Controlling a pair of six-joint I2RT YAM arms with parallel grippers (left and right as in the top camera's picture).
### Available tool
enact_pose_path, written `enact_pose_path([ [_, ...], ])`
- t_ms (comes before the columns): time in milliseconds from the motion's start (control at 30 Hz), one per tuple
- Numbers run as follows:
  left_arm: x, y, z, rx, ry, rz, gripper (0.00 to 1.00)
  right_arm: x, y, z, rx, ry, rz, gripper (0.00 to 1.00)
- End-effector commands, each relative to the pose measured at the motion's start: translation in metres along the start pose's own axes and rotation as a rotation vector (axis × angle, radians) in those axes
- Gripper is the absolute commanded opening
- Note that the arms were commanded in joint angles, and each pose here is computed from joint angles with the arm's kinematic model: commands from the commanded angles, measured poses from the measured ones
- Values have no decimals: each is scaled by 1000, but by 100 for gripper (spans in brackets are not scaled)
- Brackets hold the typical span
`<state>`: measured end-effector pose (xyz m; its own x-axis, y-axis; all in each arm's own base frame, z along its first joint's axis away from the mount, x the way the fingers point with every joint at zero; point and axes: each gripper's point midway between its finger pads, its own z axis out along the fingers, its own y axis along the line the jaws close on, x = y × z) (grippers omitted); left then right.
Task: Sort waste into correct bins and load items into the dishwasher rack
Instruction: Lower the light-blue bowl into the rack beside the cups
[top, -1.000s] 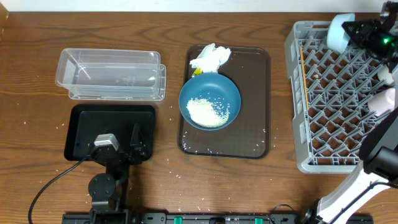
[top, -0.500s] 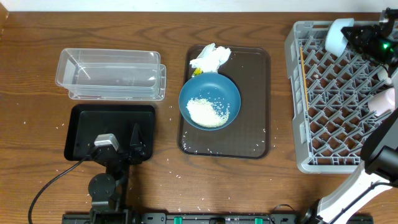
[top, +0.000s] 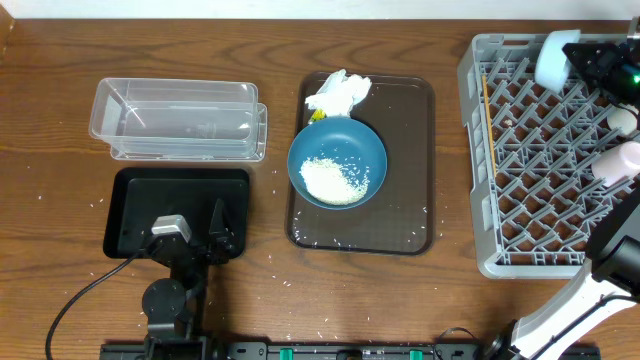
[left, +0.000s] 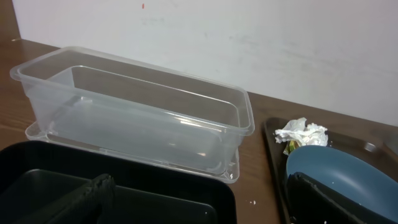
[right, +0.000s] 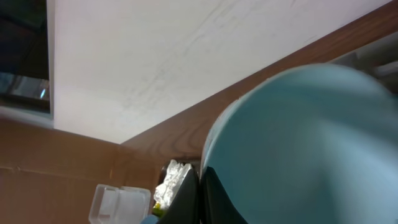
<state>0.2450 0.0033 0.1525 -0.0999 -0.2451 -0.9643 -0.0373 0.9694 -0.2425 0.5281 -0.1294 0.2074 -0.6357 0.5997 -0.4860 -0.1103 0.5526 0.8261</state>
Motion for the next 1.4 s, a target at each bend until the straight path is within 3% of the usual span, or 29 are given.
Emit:
enact_pose_path([
  [0,15,3,1,-9,45,13,91,7,-1,2,-27,22,20,1],
  [333,15,3,1,-9,45,13,91,6,0,-22,9,15,130,1],
  [567,15,3,1,-9,45,13,91,16,-17,-89,512,-57,120,1],
  [633,15,3,1,-9,45,13,91,13,-7,-107,570,-76,54,1],
  [833,15,3,1,-9,45,13,91,-4,10,-148,534,-159,9,1],
  [1067,15,3,1,-9,45,13,91,-15,-18,-190,434,-207,38,1],
  [1367,15,3,1,-9,45,13,91,-21,-56,-210,127,-242,64,1],
])
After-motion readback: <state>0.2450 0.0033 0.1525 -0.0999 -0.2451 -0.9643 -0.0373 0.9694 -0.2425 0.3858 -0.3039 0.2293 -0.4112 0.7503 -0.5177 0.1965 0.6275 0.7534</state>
